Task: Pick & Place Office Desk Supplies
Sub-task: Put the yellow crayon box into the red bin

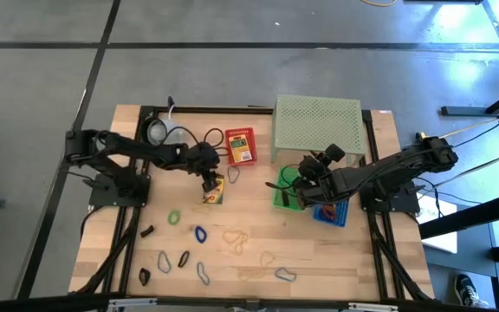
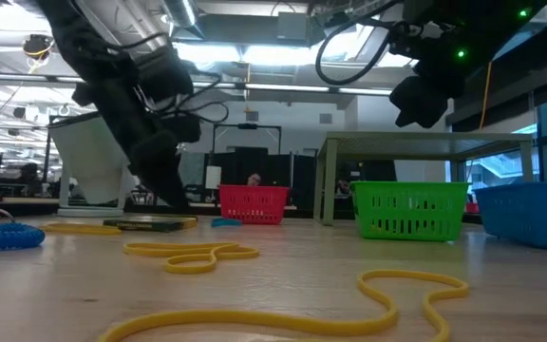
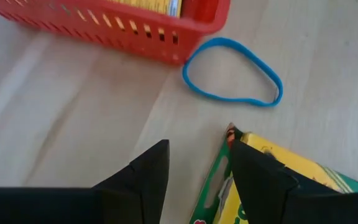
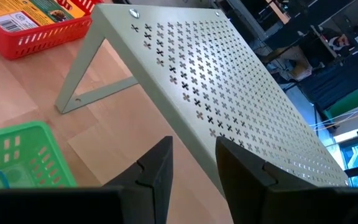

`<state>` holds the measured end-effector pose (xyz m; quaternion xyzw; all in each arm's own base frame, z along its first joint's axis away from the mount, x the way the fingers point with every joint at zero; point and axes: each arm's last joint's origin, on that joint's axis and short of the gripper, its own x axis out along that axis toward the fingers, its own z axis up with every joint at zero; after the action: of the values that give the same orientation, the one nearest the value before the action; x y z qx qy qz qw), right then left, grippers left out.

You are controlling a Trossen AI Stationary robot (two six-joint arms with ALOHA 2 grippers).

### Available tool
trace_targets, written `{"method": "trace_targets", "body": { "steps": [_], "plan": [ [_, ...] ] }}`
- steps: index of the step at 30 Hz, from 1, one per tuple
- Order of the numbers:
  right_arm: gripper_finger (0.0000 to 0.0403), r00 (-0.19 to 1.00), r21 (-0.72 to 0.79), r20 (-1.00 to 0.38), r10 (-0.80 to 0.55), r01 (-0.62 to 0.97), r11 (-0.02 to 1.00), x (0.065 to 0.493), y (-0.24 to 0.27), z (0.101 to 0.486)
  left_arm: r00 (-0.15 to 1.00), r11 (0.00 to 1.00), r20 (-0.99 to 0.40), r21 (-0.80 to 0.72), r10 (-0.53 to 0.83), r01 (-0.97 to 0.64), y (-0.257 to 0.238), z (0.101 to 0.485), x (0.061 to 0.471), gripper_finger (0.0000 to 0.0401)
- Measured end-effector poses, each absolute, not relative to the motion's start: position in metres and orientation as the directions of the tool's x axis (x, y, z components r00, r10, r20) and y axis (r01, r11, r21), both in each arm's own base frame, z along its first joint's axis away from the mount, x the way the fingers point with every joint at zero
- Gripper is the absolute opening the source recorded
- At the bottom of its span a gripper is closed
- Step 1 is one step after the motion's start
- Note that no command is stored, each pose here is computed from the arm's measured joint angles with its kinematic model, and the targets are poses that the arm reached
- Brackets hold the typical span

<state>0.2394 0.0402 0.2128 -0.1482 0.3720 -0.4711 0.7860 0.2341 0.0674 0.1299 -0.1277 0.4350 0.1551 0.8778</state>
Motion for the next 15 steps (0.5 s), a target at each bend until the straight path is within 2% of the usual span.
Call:
{"method": "trace_targets", "body": {
  "steps": [5, 10, 15],
  "plan": [
    [0.0123, 0.279, -0.583, -0.445, -0.851, 0.631, 0.512, 0.239, 0.04, 0.213, 0.566, 0.915, -0.82, -0.162, 0.083, -0.369, 0.075, 0.12, 0.234, 0.0161],
    [0.0123, 0.28, -0.583, -0.444, -0.851, 0.631, 0.512, 0.239, 0.04, 0.213, 0.57, 0.928, -0.82, -0.171, 0.053, -0.332, 0.078, 0.117, 0.235, 0.0152],
    [0.0123, 0.28, -0.583, -0.443, -0.852, 0.631, 0.511, 0.239, 0.04, 0.213, 0.566, 0.938, -0.822, -0.152, 0.055, -0.312, 0.078, 0.116, 0.234, 0.0119]
  ]
}}
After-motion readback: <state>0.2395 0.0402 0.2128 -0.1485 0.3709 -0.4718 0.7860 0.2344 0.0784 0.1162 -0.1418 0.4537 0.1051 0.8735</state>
